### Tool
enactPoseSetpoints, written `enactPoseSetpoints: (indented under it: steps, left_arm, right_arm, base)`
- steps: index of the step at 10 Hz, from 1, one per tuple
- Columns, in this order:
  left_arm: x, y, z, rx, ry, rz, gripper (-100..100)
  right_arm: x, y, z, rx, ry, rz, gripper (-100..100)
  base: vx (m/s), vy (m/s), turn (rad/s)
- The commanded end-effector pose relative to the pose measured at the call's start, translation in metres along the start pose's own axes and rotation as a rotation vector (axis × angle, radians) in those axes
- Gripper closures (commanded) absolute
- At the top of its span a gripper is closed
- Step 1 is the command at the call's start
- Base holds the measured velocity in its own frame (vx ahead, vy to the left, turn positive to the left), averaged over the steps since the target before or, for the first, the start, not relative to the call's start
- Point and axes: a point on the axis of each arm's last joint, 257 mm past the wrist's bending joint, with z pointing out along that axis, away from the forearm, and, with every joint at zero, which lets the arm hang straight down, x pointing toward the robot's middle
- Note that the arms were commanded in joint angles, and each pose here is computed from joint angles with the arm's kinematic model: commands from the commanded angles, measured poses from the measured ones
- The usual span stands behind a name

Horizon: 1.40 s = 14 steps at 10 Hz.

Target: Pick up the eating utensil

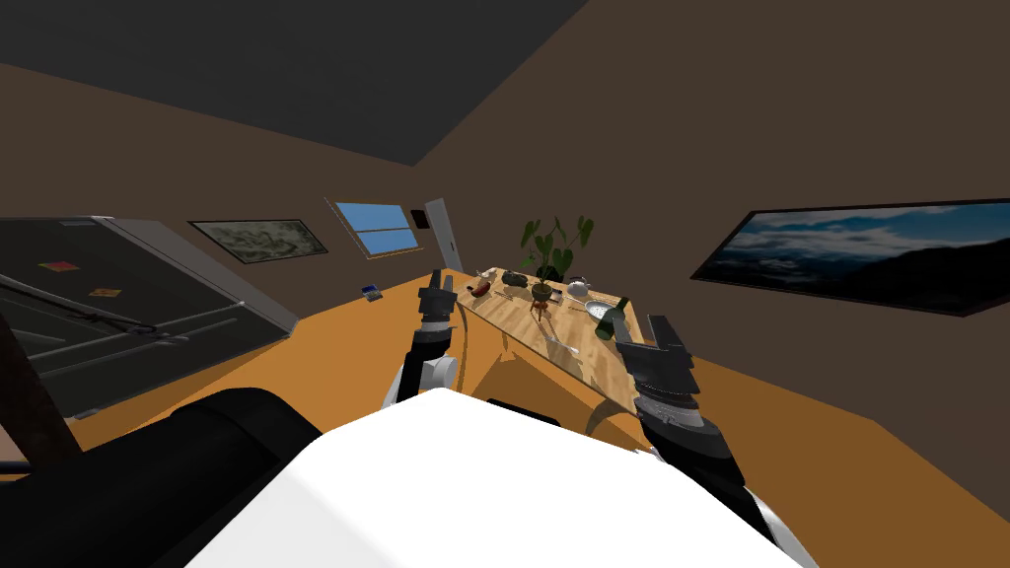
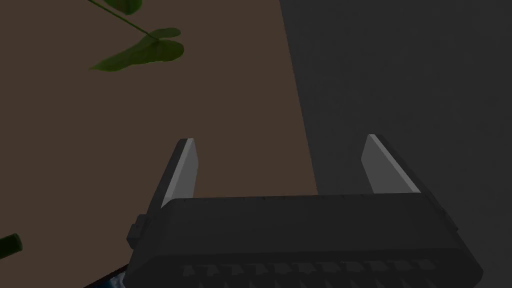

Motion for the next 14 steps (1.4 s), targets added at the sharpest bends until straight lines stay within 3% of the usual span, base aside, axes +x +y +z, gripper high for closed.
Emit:
enactPoseSetpoints:
  steps: [1,3,4,6,7,8,9,10,11,12,13,14]
  left_arm:
    - [0.0,0.0,0.0,0.0,0.0,0.0,0]
    - [0.0,0.0,0.0,0.0,0.0,0.0,0]
    - [0.0,0.0,0.0,0.0,0.0,0.0,0]
    - [0.0,0.0,0.0,0.0,0.0,0.0,0]
    - [0.0,0.0,0.0,0.0,0.0,0.0,0]
    - [0.0,0.0,0.0,0.0,0.0,0.0,0]
    - [0.0,0.0,0.0,0.0,0.0,0.0,0]
    - [0.0,0.0,0.0,0.0,0.0,0.0,0]
    - [0.0,0.0,0.0,0.0,0.0,0.0,0]
    - [0.0,0.0,0.0,0.0,0.0,0.0,0]
    - [0.0,0.0,0.0,0.0,0.0,0.0,0]
    - [0.0,0.0,0.0,0.0,0.0,0.0,0]
  right_arm:
    - [0.007,-0.01,-0.003,0.03,0.031,-0.028,-100]
    - [0.019,-0.046,-0.027,0.135,0.107,-0.085,-100]
    - [0.022,-0.047,-0.027,0.136,0.117,-0.098,-100]
    - [0.032,-0.082,-0.057,0.245,0.199,-0.154,-100]
    - [0.035,-0.086,-0.059,0.253,0.215,-0.173,-100]
    - [0.039,-0.104,-0.078,0.312,0.256,-0.197,-100]
    - [0.041,-0.105,-0.079,0.313,0.269,-0.212,-100]
    - [0.045,-0.123,-0.1,0.374,0.315,-0.239,-100]
    - [0.047,-0.124,-0.101,0.375,0.328,-0.252,-100]
    - [0.05,-0.142,-0.125,0.436,0.38,-0.283,-100]
    - [0.052,-0.143,-0.126,0.437,0.39,-0.293,-100]
    - [0.053,-0.16,-0.152,0.499,0.445,-0.323,-100]
  base:
    - [-0.022,0.08,0.005]
    - [-0.013,0.11,0.046]
    - [-0.025,0.083,0.008]
    - [-0.05,0.106,0.058]
    - [-0.031,0.104,0.026]
    - [-0.01,0.101,0.08]
    - [-0.004,0.078,0.019]
    - [-0.017,0.096,0.069]
    - [-0.011,0.078,0.03]
    - [0.007,0.088,0.078]
    - [0.005,0.071,0.043]
    - [0.002,0.078,0.102]
